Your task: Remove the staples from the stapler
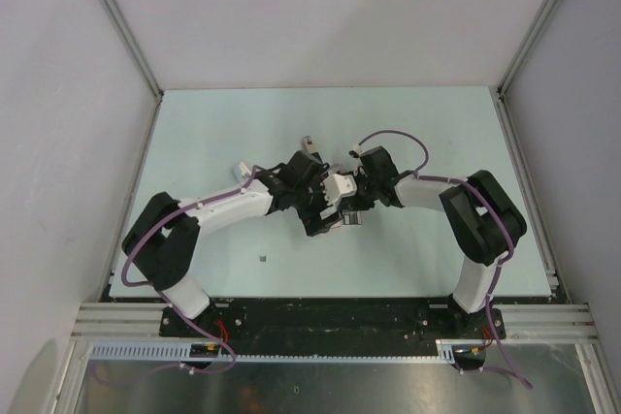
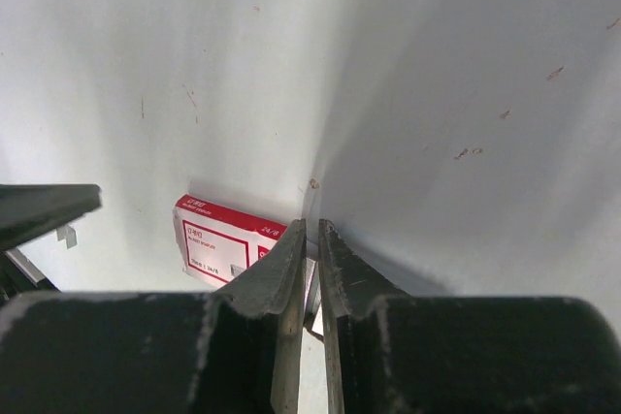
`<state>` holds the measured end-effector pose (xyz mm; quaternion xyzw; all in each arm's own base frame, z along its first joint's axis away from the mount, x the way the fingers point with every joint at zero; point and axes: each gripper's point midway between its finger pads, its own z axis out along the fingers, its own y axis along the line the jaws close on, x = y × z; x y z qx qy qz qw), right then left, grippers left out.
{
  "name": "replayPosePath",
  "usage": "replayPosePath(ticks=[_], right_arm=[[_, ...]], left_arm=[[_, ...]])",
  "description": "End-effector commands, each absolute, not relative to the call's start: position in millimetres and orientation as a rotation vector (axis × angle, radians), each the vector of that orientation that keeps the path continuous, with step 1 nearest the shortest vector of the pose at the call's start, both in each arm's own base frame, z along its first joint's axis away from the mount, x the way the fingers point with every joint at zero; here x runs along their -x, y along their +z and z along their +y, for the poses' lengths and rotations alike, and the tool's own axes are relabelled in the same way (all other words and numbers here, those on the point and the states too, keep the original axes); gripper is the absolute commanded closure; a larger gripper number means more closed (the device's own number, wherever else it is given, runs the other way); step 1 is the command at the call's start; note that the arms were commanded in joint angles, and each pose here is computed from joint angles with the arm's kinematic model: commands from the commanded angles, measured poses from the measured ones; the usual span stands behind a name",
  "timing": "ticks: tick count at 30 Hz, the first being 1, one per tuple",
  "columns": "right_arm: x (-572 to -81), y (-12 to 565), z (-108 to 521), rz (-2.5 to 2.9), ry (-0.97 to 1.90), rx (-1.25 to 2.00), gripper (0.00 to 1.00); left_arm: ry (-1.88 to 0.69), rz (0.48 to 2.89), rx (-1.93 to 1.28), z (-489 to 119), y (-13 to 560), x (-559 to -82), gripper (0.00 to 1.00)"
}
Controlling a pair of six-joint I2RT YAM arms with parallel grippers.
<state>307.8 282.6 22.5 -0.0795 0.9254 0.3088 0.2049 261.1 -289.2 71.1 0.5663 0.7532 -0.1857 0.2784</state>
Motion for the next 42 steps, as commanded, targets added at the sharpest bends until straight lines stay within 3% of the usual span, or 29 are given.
replayPosePath(ticks=[1, 17, 25, 30, 33, 38, 42], right_arm=[[-302.5, 10.6, 269.1, 2.630, 0.796, 0.211, 0.85], [-283.8, -2.9, 274.8, 2.668, 0.802, 0.267, 0.89], [-264.9, -9.3, 275.2, 2.693, 0.820, 0.288, 0.90], [-263.0, -6.0, 273.9, 2.689, 0.823, 0.291, 0.89], [-272.6, 0.6, 266.1, 2.670, 0.812, 0.249, 0.79], [-288.8, 19.0, 244.8, 2.608, 0.798, 0.173, 0.48], [-277.3, 17.6, 236.0, 2.598, 0.803, 0.161, 0.36]], left_arm=[[-0.538, 2.005, -1.589, -295.5, 56.4, -246.9, 0.01], [-0.351, 2.063, -1.629, -283.8, 18.7, -281.1, 0.01], [-0.338, 2.032, -1.684, -276.6, 15.5, -280.6, 0.19], [-0.358, 2.003, -1.742, -271.2, 13.4, -270.9, 0.23], [-0.366, 1.982, -1.771, -268.5, 14.0, -265.5, 0.23], [-0.372, 1.956, -1.813, -261.5, 16.2, -256.8, 0.23], [-0.390, 1.911, -1.868, -257.0, 16.4, -248.1, 0.21]])
